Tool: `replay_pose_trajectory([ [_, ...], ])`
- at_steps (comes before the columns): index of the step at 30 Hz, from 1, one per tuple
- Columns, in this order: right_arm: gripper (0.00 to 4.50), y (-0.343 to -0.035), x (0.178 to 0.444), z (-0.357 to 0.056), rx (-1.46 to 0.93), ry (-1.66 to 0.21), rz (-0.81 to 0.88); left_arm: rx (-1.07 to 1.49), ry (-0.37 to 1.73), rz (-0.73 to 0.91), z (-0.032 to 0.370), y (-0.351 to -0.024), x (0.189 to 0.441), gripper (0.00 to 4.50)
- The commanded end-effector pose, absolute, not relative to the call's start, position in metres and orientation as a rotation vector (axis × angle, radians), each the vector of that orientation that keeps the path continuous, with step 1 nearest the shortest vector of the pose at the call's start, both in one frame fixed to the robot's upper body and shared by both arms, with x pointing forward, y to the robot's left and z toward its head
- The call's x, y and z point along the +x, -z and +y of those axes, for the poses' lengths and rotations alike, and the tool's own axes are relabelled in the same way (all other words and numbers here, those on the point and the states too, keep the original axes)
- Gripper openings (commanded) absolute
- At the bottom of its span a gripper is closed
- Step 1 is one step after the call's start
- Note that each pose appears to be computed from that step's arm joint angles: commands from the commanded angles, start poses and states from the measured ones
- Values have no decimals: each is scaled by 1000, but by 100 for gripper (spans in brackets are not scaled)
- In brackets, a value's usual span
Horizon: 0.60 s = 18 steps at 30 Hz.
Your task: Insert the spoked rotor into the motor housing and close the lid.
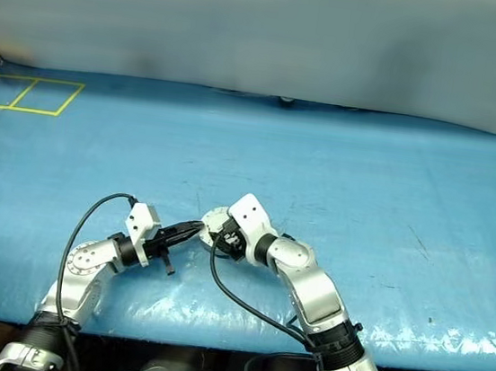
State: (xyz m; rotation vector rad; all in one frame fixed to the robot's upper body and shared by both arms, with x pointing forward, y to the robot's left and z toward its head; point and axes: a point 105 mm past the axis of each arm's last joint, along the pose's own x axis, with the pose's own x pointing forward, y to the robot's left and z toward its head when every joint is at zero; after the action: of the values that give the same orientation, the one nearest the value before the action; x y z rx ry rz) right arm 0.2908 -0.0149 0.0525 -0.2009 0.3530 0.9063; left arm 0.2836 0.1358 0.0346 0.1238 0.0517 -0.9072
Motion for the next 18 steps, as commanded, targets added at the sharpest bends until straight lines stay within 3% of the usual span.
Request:
replay_pose_trajectory([
  [1,302,-10,280,-30,-211,-865,542,138,914,113,135,-21,280,0],
  [7,302,-15,279,-29,-211,-884,521,141,928,125,133,-18,278,0],
  [8,358,-17,279,-30,-212,-887,511,142,932,126,132,-18,277,0],
  [11,437,-30,280,-30,-185,-875,460,137,943,133,130,-15,275,0],
  [18,444,-59,276,-29,-74,-880,381,134,952,137,127,-14,272,0],
])
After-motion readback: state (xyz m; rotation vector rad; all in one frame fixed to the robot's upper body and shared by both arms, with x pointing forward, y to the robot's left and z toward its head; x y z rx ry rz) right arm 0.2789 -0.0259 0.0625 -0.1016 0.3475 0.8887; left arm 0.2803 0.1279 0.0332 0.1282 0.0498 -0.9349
